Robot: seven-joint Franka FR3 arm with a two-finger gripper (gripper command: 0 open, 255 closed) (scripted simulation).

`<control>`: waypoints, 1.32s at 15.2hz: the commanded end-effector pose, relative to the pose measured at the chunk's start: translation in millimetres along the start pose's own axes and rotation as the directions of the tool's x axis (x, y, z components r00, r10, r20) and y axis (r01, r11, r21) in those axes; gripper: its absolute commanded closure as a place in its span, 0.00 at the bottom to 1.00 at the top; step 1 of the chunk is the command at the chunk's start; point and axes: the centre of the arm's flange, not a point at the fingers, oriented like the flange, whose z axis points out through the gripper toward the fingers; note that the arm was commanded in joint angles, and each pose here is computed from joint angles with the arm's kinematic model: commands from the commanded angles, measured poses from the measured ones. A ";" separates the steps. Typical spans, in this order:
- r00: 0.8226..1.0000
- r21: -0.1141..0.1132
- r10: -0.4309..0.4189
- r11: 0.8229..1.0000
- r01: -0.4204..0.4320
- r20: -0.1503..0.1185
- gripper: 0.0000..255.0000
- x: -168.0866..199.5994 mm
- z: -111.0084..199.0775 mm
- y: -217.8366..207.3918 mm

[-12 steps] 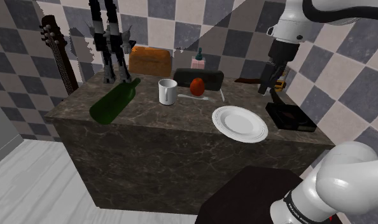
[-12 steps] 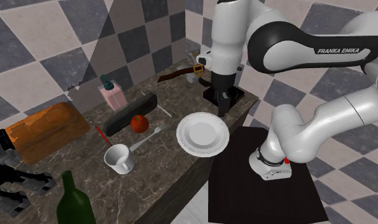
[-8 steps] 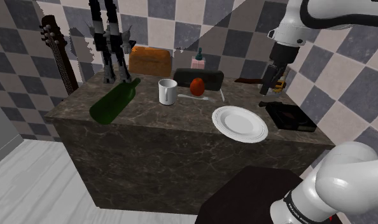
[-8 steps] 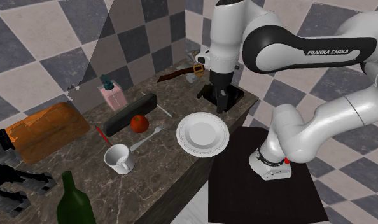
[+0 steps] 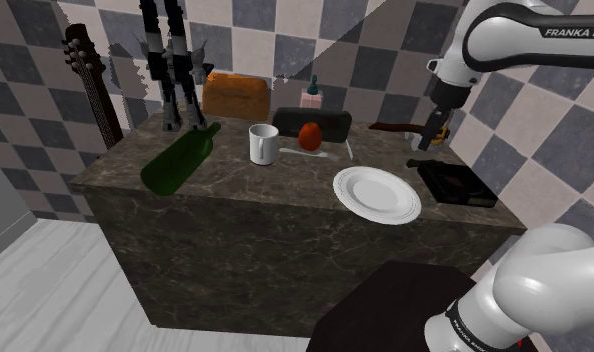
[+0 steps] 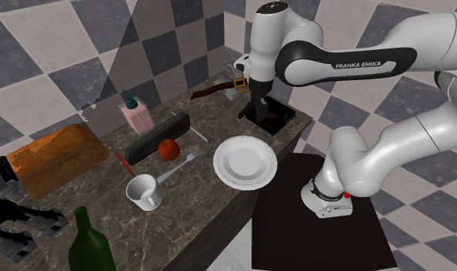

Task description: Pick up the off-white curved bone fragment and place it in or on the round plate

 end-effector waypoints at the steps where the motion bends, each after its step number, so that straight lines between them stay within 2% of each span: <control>1: 1.000 -0.025 -0.022 0.999 0.022 -0.005 0.00 -1.3 7.8 19.2; 7: 0.997 -0.092 -0.081 0.993 0.079 -0.018 0.00 -0.7 30.2 85.0; 13: 0.990 -0.158 -0.139 0.978 0.133 -0.027 0.00 3.9 47.4 149.5; 20: 0.990 -0.158 -0.139 0.978 0.133 -0.027 0.00 5.7 83.9 155.1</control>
